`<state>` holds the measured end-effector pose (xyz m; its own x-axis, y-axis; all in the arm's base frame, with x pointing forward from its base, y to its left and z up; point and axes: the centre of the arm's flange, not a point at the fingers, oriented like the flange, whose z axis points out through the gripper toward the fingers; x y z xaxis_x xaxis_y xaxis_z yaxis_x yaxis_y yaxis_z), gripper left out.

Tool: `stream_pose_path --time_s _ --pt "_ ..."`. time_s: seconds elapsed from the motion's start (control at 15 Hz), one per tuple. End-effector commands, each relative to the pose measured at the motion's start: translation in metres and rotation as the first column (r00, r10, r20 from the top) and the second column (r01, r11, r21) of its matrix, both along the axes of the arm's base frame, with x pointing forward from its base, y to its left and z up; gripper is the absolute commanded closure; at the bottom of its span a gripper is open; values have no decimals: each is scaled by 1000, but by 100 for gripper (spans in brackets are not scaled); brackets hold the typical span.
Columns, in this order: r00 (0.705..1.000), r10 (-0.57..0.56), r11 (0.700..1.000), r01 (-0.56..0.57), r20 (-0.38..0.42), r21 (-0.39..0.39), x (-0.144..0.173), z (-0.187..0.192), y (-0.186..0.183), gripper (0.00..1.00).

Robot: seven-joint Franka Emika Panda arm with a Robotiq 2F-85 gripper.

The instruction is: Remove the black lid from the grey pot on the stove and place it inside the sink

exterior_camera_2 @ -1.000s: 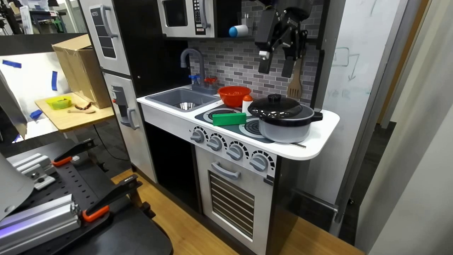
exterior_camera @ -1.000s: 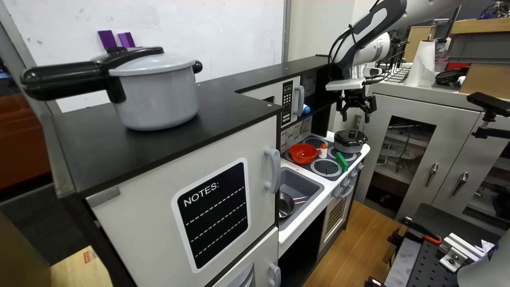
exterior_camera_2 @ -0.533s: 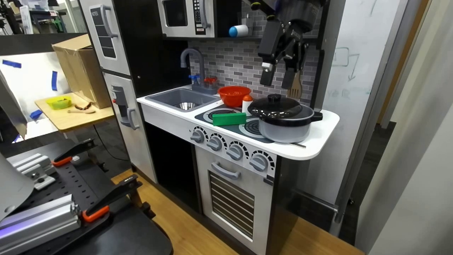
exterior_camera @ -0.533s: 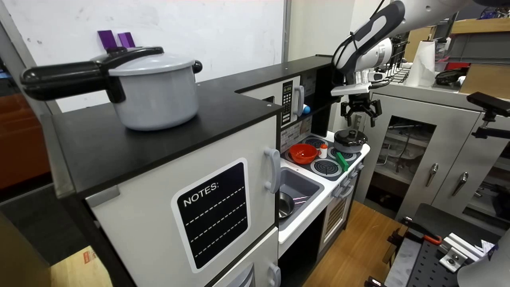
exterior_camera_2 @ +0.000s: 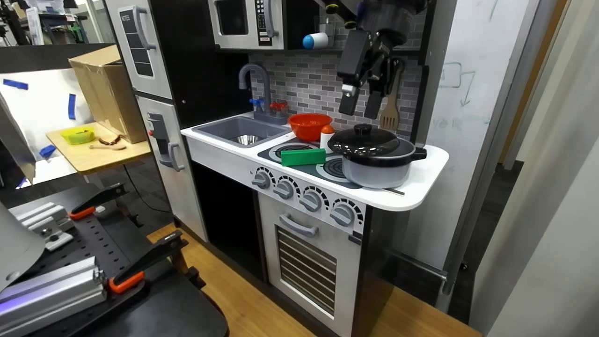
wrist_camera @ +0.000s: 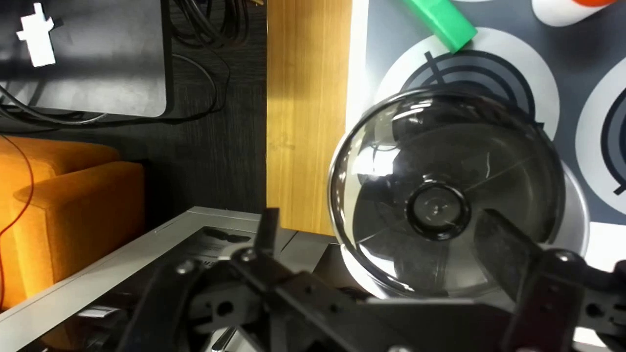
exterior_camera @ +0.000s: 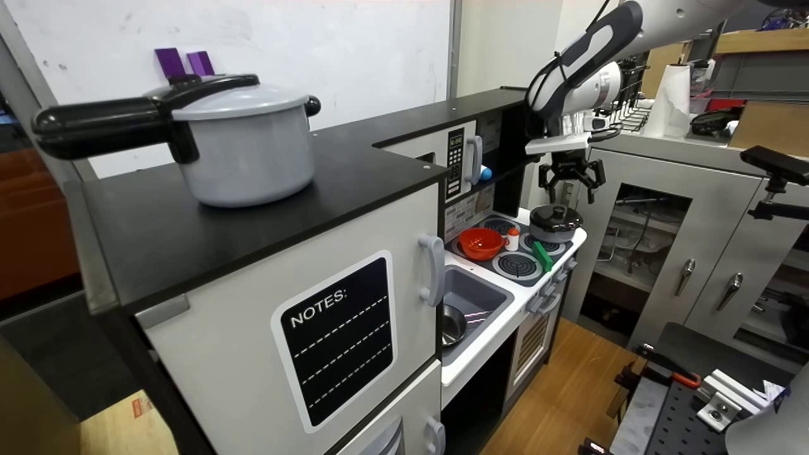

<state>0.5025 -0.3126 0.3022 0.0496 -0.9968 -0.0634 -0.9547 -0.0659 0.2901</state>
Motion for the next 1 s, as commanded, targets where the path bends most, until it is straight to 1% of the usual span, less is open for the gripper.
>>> stream_pose_path --time_s 0.0,0.47,0.53,0.6,0.93 --pt "996 86 996 -86 0 31 5 0 13 0" --pt "984 179 982 -180 17 56 13 -1 25 0" --pt "982 188 980 -189 21 59 15 -1 24 9" --pt "980 197 978 -198 25 61 17 -1 23 27" --pt "968 242 967 -246 59 63 26 -3 21 61"
